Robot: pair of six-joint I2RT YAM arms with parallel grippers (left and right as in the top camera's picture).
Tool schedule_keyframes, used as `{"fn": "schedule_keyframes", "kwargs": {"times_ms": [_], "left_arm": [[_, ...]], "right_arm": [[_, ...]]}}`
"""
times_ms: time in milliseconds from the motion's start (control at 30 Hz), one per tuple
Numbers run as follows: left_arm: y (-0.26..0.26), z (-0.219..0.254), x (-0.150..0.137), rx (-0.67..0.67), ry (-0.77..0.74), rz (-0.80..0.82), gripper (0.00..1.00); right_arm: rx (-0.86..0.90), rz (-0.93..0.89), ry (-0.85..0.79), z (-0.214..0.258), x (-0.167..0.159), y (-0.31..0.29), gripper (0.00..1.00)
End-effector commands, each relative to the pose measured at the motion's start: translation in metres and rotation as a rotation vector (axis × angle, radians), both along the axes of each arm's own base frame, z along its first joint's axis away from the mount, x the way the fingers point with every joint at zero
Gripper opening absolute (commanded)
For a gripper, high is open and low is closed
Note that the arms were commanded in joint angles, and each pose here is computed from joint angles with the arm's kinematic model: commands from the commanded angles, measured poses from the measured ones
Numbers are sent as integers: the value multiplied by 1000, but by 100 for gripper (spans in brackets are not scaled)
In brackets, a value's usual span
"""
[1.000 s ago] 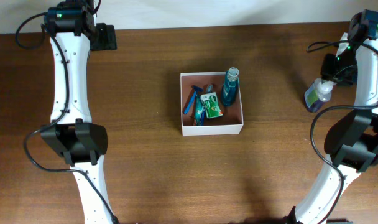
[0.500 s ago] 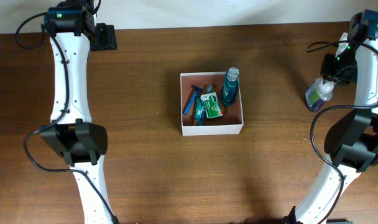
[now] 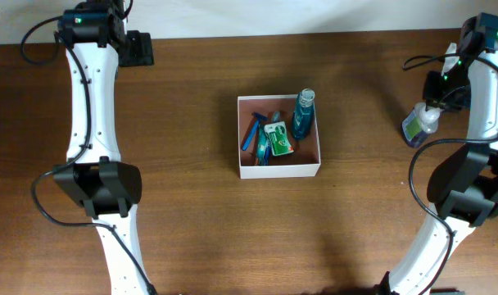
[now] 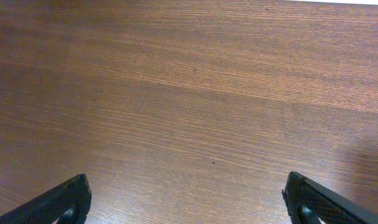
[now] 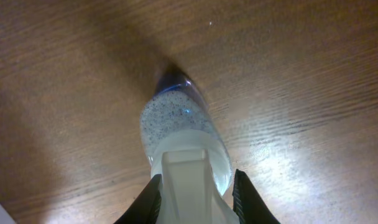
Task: Pack container
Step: 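Lift the soap pump bottle and carry it toward the box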
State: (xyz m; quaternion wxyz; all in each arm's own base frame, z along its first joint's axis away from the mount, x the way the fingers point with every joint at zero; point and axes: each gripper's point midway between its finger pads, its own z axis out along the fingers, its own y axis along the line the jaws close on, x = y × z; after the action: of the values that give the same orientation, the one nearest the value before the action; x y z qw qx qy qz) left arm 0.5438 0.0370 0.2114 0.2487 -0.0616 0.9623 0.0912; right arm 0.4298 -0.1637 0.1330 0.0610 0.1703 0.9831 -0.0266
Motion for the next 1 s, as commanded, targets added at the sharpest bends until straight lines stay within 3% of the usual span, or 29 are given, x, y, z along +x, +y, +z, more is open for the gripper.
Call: {"fn": "schedule_keyframes", "kwargs": {"times_ms": [0,567,967], "left_arm": [[1,6,1,-4,-16,-4,99],[1,6,1,-4,-16,-4,99],[1,6,1,-4,-16,-4,99]], "right_arm": [[15,17,-81,35,5,6,12],[285,112,-343,157,-9,83,11],[289,180,-439,217,-35,178,10]]}}
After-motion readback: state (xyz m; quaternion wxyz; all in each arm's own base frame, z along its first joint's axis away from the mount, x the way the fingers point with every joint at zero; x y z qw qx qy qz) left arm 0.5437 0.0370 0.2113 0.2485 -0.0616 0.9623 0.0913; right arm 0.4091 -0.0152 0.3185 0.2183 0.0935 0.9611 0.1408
